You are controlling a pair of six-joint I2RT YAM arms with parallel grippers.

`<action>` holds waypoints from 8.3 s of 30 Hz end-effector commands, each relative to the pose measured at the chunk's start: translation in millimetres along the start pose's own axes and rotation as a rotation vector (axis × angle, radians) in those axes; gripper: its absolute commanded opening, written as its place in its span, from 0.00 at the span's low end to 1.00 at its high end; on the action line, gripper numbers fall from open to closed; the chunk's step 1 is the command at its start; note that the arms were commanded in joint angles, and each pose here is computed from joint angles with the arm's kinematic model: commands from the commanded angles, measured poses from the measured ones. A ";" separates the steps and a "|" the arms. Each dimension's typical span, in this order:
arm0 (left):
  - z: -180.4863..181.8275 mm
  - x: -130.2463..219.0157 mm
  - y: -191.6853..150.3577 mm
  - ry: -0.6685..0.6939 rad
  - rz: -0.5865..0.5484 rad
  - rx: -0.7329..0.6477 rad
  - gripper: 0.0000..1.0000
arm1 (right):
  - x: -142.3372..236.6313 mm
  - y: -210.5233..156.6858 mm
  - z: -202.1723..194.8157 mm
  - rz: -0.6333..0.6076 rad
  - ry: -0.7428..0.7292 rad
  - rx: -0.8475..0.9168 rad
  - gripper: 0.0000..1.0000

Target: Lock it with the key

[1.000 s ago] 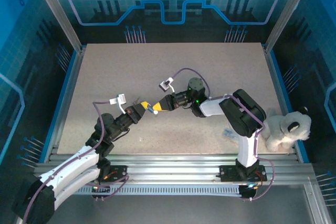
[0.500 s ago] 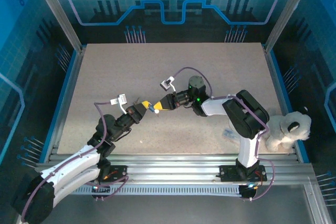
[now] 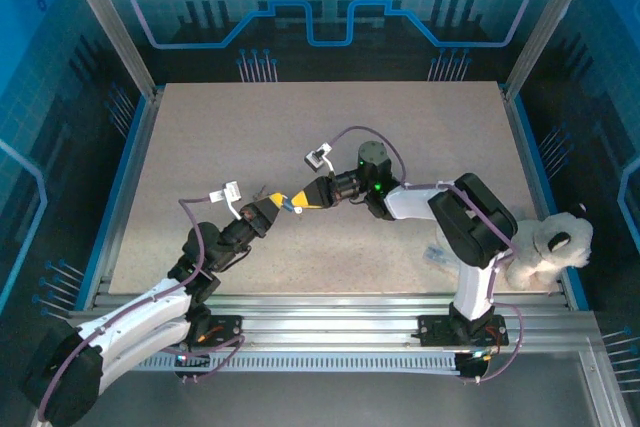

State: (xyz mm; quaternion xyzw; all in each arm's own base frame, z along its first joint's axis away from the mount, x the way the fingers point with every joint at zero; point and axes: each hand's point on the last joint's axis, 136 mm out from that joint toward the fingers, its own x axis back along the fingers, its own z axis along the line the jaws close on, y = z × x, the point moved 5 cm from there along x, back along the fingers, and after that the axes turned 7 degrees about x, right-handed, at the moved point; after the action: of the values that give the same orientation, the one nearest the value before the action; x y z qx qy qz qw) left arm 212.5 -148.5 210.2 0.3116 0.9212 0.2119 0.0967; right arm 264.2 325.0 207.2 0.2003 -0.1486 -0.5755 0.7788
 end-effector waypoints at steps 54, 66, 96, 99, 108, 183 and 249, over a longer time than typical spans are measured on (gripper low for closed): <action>8.8 2.6 -42.0 -0.002 0.209 0.006 0.00 | -9.9 46.5 36.7 -0.156 -0.083 0.194 0.09; 7.2 6.4 -34.3 0.022 0.166 -0.017 0.00 | 5.9 43.8 31.4 -0.183 -0.143 0.200 0.33; -15.1 -40.3 -18.1 0.031 0.186 -0.095 0.00 | 142.0 13.4 52.3 -0.402 -1.427 0.455 1.00; -16.6 -49.6 -16.9 0.024 0.191 -0.081 0.00 | 161.4 1.4 57.4 -0.570 -1.491 0.456 1.00; -22.9 -80.9 -16.1 0.003 0.228 -0.037 0.00 | 182.9 -32.5 67.3 -0.920 -1.278 0.506 1.00; 12.3 -155.7 -35.8 -0.156 0.301 0.443 0.00 | 147.6 -29.1 8.0 -0.774 -0.590 0.163 0.45; 12.2 -157.6 -35.7 -0.155 0.305 0.468 0.00 | 142.0 -24.2 -1.5 -0.745 -0.501 0.122 0.00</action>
State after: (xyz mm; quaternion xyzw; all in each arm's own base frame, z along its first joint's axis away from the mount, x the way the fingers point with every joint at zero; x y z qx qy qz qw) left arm 322.8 -268.3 177.8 0.4752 0.8793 -0.0133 0.0281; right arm 282.9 182.3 178.9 0.1092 -0.2792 -0.8418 0.4488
